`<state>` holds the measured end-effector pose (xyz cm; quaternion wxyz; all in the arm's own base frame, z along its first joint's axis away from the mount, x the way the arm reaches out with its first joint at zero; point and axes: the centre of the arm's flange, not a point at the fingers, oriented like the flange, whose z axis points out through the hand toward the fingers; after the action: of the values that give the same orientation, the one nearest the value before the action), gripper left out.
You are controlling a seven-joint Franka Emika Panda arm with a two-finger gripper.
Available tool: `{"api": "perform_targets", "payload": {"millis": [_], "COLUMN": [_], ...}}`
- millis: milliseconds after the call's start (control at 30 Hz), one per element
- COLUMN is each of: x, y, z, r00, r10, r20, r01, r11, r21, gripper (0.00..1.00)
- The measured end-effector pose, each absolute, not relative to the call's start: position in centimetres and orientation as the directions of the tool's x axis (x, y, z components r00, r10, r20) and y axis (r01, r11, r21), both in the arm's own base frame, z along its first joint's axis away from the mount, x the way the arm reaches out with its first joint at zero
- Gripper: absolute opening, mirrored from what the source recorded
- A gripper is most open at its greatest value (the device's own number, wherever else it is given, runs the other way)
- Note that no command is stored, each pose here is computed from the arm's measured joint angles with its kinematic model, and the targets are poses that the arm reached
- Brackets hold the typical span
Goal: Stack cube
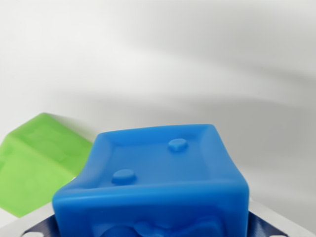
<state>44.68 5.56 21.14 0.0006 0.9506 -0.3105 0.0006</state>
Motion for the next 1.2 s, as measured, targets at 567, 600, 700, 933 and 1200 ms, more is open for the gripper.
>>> {"api": "perform_targets", "payload": {"millis": [567,600,700,933,1200], "x": [43.2,43.1,42.8,42.2,41.5], "y": [8.2,8.2,8.7,9.8,11.1], "z": [22.7,22.8,23.0,23.6,24.3], "r00": [0.688,0.683,0.659,0.6,0.527], "r10": [-0.726,-0.73,-0.752,-0.8,-0.85], "r20": [0.0037,0.0036,0.0033,0.003,0.0029], "r01": [-0.726,-0.73,-0.752,-0.8,-0.85], "r11": [-0.688,-0.683,-0.659,-0.6,-0.527], "r21": [-0.0018,-0.0017,-0.0015,-0.0022,-0.0026], "gripper": [0.0,0.0,0.0,0.0,0.0]}}
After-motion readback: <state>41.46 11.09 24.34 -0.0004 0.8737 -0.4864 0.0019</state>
